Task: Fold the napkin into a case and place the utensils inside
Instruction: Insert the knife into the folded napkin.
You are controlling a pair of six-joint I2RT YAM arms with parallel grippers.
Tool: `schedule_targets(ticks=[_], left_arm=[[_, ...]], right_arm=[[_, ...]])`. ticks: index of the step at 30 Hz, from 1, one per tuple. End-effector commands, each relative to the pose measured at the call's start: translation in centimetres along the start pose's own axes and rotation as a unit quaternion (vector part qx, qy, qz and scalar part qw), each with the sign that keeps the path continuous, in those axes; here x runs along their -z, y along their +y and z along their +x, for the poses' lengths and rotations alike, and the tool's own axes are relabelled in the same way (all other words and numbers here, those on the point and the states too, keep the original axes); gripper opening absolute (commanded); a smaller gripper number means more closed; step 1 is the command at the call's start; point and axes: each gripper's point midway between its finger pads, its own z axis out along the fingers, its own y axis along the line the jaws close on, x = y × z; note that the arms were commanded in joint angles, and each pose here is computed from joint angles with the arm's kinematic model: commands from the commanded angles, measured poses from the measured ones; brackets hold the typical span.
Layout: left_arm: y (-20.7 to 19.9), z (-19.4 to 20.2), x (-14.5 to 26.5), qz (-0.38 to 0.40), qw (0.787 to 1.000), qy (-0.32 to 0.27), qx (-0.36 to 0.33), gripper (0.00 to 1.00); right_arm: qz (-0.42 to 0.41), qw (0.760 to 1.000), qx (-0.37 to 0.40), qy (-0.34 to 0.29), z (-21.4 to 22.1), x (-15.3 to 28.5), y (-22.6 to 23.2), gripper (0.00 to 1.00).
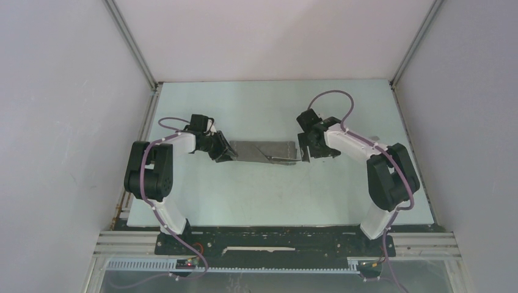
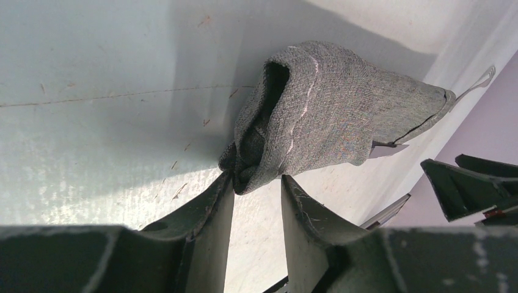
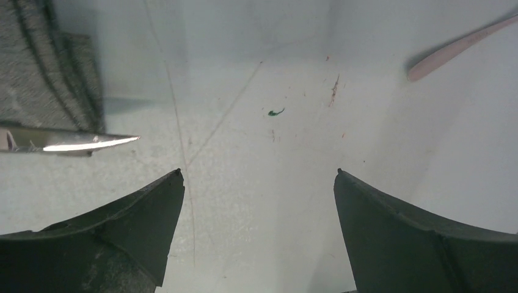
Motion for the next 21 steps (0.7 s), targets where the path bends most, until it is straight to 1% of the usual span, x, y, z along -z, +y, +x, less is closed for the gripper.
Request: schedule_targets(ticks=[1, 10, 15, 21], left_arm=[[-1.7, -0.9, 0.4, 0.024, 1.0, -0.011, -0.014, 0.39], [-1.6, -0.9, 0.2, 0.022, 1.0, -0.009, -0.013, 0.39], [-1.5, -0.9, 0.1, 0.021, 1.0, -0.009, -0.012, 0.38], [-1.6, -0.9, 0.2, 0.021, 1.0, -0.01, -0.012, 0.38]], right_arm=[[0.012, 0.999, -0.032, -0.007, -0.8, -1.7, 0.2, 1.0], [0.0, 0.999, -0.033, 0.006, -0.7, -4.7, 1.6, 1.0], [-0.016, 0.999, -0.03, -0.006, -1.2, -4.6, 2.5, 1.0], [-0.017, 0.999, -0.019, -0.022, -1.8, -3.9, 3.0, 1.0]])
